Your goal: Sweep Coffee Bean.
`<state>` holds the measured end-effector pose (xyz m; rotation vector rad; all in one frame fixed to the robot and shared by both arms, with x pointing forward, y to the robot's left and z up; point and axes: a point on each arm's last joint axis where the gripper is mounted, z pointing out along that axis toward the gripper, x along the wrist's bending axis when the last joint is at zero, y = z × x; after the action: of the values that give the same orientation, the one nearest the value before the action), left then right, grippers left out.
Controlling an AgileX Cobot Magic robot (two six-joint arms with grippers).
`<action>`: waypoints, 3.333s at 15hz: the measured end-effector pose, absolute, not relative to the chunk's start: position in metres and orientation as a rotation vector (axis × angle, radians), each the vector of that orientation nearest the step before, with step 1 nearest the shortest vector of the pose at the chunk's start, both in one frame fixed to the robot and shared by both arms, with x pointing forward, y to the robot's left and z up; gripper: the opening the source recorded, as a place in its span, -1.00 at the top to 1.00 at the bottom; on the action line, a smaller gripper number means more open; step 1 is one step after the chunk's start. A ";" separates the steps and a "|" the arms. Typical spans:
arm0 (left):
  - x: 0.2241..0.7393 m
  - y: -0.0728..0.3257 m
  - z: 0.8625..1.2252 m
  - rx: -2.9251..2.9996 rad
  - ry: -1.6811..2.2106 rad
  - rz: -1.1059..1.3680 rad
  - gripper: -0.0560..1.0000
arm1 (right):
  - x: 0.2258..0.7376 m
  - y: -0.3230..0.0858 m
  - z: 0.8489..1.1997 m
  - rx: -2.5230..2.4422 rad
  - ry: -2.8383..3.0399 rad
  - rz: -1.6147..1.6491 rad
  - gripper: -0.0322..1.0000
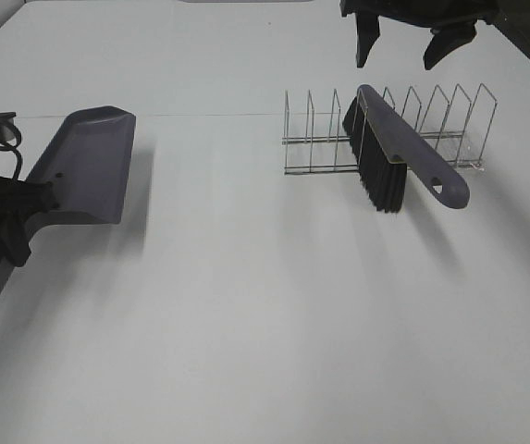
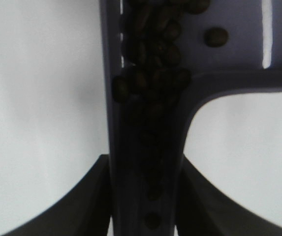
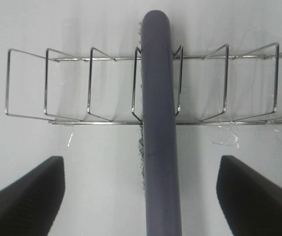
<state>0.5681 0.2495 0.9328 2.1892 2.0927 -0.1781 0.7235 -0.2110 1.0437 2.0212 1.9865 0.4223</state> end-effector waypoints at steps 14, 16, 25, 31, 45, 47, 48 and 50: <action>0.585 0.219 0.898 2.154 2.104 -0.270 0.27 | 0.607 -0.231 1.098 1.956 2.126 0.361 -0.56; 0.594 0.218 0.887 2.116 2.138 -0.255 0.27 | 0.583 -0.235 1.088 1.959 2.134 0.350 -0.56; 0.608 0.217 0.880 2.067 2.092 -0.131 0.27 | 0.524 -0.246 1.057 1.932 2.103 0.419 -0.56; 0.608 0.217 0.880 2.071 2.095 -0.138 0.27 | 0.524 -0.246 1.057 1.941 2.094 0.423 -0.56; 0.606 0.217 0.882 2.104 2.094 -0.183 -0.61 | 0.524 -0.246 1.058 1.948 2.087 0.427 -0.55; 0.607 0.215 0.887 2.142 2.073 -0.216 -0.63 | 0.524 -0.246 1.058 1.948 2.087 0.427 -0.55; 0.610 0.214 0.892 2.155 2.060 -0.227 -0.63 | 0.524 -0.246 1.058 1.948 2.087 0.427 -0.55; 0.619 0.212 0.905 2.167 2.033 -0.228 -0.63 | 0.525 -0.246 1.058 1.946 2.086 0.430 -0.55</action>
<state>0.6186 0.2122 0.9053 2.1667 2.0329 -0.2275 0.5245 -0.2460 1.0577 1.9462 2.0856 0.4302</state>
